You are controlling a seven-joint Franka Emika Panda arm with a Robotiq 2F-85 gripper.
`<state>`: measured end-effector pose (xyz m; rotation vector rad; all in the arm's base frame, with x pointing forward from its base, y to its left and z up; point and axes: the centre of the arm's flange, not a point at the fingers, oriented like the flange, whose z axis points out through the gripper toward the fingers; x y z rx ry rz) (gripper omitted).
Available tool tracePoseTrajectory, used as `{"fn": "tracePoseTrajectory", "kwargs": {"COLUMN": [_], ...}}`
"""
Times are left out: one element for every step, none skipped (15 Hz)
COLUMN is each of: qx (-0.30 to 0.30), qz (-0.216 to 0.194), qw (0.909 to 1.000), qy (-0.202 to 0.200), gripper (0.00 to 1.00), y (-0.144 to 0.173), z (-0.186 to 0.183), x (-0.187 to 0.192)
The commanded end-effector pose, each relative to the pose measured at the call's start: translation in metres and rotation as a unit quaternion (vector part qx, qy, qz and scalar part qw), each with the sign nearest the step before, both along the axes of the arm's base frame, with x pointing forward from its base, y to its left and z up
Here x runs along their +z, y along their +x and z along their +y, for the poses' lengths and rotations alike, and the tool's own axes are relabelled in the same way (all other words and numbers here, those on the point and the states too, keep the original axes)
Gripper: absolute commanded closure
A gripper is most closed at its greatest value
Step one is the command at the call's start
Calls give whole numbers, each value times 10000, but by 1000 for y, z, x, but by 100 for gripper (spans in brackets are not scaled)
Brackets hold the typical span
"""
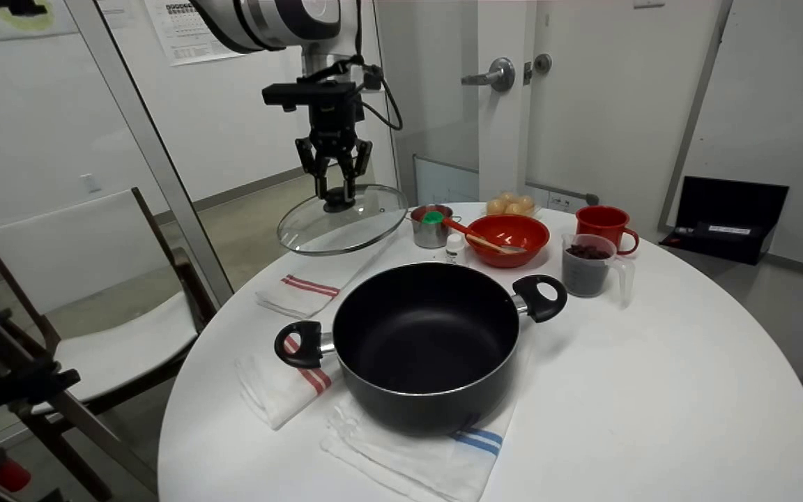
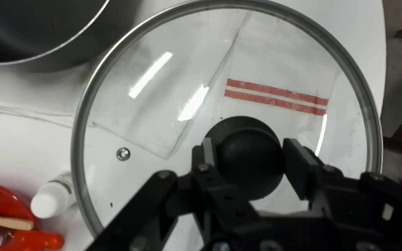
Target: Put the glass lid on the black pot
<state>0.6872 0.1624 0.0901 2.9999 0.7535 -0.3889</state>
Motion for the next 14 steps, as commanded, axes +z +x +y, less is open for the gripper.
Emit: {"fn": "tracePoseTrajectory", "kwargs": {"qx": [-666, -852, -1055, -1220, -1408, -1584, -1781, -1942, -2140, -2289, -2489, -2655, -2825, -3005], "qz": [-26, -17, -6, 0, 14, 24, 42, 41, 66, 71, 73, 71, 65, 45], "qw": [9976, 9960, 9939, 9917, 9889, 9859, 9822, 9789, 9745, 9708, 9656, 9610, 9560, 9506], "qy": [194, 267, 337, 411, 483, 534, 589, 629, 676, 715, 748, 767, 785, 772], "gripper": [75, 75, 75, 75, 75, 75, 75, 75, 75, 75, 75, 75, 75, 75], "y": [-23, -24, -24, -25, -27, -29, -32, -34, -39, -41, -46, -49, -53, -57], "z": [-36, -46, -58, -67, -78, -88, -100, -109, -120, -127, -138, -145, -154, -162], "x": [35, 37, 38, 38, 37, 36, 34, 32, 29, 27, 24, 22, 20, 19]}}
